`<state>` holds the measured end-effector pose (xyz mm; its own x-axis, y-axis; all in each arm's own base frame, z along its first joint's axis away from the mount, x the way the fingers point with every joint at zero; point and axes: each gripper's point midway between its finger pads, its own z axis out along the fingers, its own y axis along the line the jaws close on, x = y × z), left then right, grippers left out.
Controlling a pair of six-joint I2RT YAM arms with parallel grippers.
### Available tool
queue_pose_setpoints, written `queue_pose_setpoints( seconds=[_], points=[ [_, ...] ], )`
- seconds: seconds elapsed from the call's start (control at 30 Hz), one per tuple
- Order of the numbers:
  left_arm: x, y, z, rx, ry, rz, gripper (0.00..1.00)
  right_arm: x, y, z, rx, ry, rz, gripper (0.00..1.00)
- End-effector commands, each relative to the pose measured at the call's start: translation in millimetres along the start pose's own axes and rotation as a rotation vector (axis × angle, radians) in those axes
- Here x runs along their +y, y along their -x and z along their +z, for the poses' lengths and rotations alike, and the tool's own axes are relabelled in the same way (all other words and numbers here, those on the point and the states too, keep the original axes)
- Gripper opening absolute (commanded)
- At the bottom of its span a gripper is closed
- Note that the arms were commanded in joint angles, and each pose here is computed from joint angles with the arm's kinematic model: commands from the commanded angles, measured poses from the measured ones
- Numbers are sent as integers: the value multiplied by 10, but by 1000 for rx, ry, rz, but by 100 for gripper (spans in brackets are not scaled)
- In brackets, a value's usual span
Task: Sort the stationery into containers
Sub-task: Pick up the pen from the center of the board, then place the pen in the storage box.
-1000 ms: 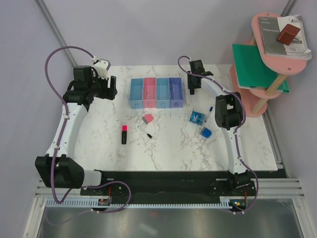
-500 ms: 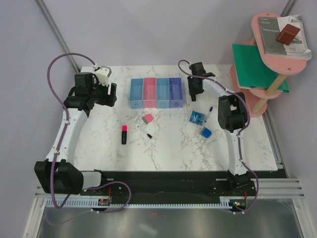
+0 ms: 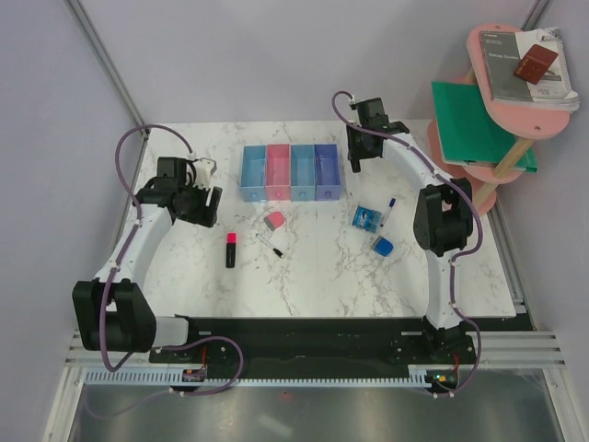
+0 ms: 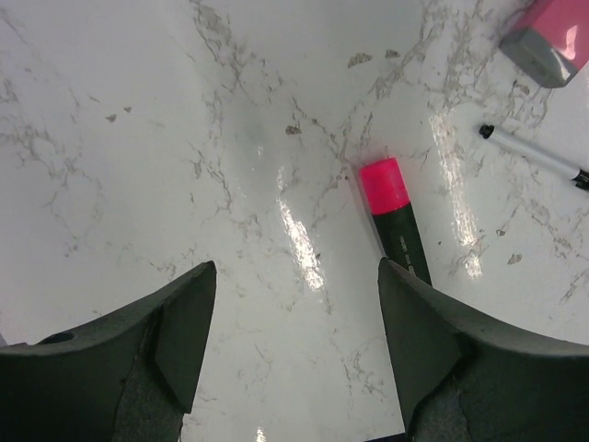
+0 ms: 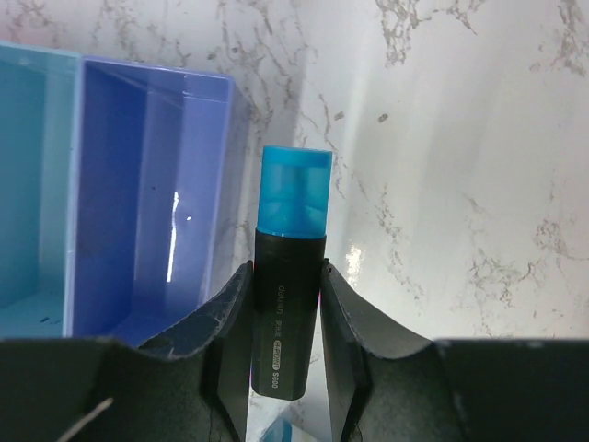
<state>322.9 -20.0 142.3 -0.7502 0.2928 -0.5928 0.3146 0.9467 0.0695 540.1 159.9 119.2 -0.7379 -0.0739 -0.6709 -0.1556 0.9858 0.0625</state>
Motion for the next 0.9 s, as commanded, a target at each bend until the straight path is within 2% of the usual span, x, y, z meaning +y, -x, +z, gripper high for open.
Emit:
queue_pose_setpoints(
  seconds=[0.0,0.2,0.43,0.87],
  points=[
    [-25,-242,139,93,-14,-5,77,344,412,-393,-119,89,-12,0],
    [-165,-470,326,181,-48,-75,74,724,456,-501,-143,175,-34,0],
    [-422,-702,483,278,-89,-122,74,972,314,-370,-115,205,-60,0],
    [-576,-755,705,355,-50,-85,74,965,78,78,-54,177,-79,2]
  ],
)
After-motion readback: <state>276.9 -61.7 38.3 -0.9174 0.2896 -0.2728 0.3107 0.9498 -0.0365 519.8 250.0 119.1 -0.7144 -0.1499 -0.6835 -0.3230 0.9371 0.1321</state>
